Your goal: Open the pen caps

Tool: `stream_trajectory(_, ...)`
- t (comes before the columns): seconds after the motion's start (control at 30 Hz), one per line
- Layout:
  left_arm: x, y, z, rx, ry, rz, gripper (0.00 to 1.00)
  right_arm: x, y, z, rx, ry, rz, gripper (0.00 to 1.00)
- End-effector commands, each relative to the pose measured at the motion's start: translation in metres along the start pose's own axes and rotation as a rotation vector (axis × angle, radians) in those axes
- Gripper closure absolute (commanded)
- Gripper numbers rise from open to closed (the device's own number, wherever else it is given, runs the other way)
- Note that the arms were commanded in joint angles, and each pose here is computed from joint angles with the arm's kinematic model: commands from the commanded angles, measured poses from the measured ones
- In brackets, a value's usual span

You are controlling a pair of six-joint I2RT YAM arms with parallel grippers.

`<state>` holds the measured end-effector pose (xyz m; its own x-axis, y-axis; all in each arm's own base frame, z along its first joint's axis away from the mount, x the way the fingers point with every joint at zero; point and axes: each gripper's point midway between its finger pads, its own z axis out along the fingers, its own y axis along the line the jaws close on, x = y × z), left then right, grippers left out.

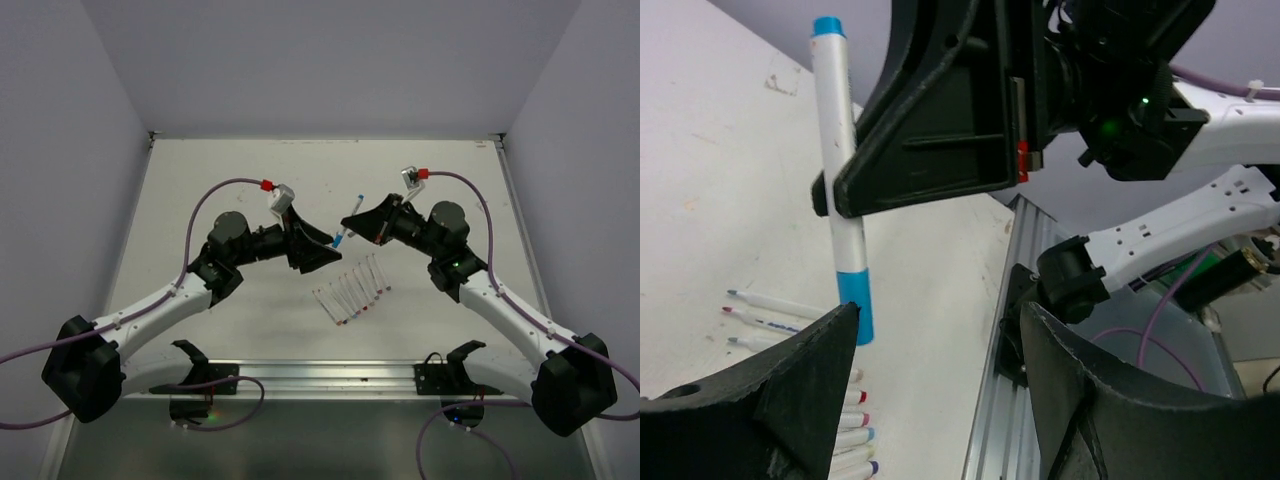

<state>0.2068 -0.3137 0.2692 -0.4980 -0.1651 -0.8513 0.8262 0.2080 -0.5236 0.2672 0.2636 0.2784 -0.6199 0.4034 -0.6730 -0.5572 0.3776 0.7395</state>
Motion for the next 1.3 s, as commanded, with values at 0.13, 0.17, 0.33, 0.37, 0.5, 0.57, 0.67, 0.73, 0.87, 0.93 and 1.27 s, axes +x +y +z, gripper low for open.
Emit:
stream_trajectory(0.13, -0.005, 0.032, -0.001, -0.185, 0.003, 0.044, 0.32, -0.020, 0.027, -0.002, -0.045, -0.041, -0.052, 1.00)
stream_trajectory(0.17, -0.004, 0.035, -0.002, -0.199, 0.006, 0.047, 0.32, -0.019, 0.028, -0.002, -0.045, -0.039, -0.051, 1.00)
stream_trajectory(0.33, -0.003, 0.028, 0.001, -0.149, 0.011, 0.053, 0.32, -0.017, 0.030, -0.002, -0.052, -0.033, -0.044, 1.00)
stream_trajectory(0.37, -0.003, 0.028, 0.003, -0.145, 0.010, 0.048, 0.33, -0.016, 0.031, -0.001, -0.054, -0.032, -0.043, 1.00)
stream_trajectory(0.5, -0.004, 0.024, 0.009, -0.106, 0.015, 0.043, 0.39, -0.015, 0.034, 0.002, -0.060, -0.031, -0.045, 1.00)
stream_trajectory(0.57, -0.004, 0.023, 0.010, -0.101, 0.015, 0.043, 0.47, -0.016, 0.033, 0.003, -0.058, -0.033, -0.045, 1.00)
stream_trajectory(0.67, -0.001, 0.023, 0.012, -0.095, 0.023, 0.039, 0.58, -0.016, 0.035, 0.005, -0.067, -0.031, -0.039, 1.00)
stream_trajectory(0.73, 0.000, 0.022, 0.012, -0.085, 0.027, 0.036, 0.58, -0.015, 0.035, 0.007, -0.069, -0.025, -0.036, 1.00)
stream_trajectory(0.87, -0.003, 0.021, 0.013, -0.080, 0.018, 0.040, 0.55, -0.012, 0.035, 0.008, -0.069, -0.017, -0.036, 1.00)
stream_trajectory(0.93, -0.006, 0.020, 0.014, -0.078, 0.016, 0.043, 0.55, -0.010, 0.035, 0.009, -0.071, -0.009, -0.033, 1.00)
stream_trajectory(1.27, -0.005, 0.017, 0.018, -0.051, 0.028, 0.024, 0.98, -0.003, 0.034, 0.015, -0.066, 0.009, -0.030, 1.00)
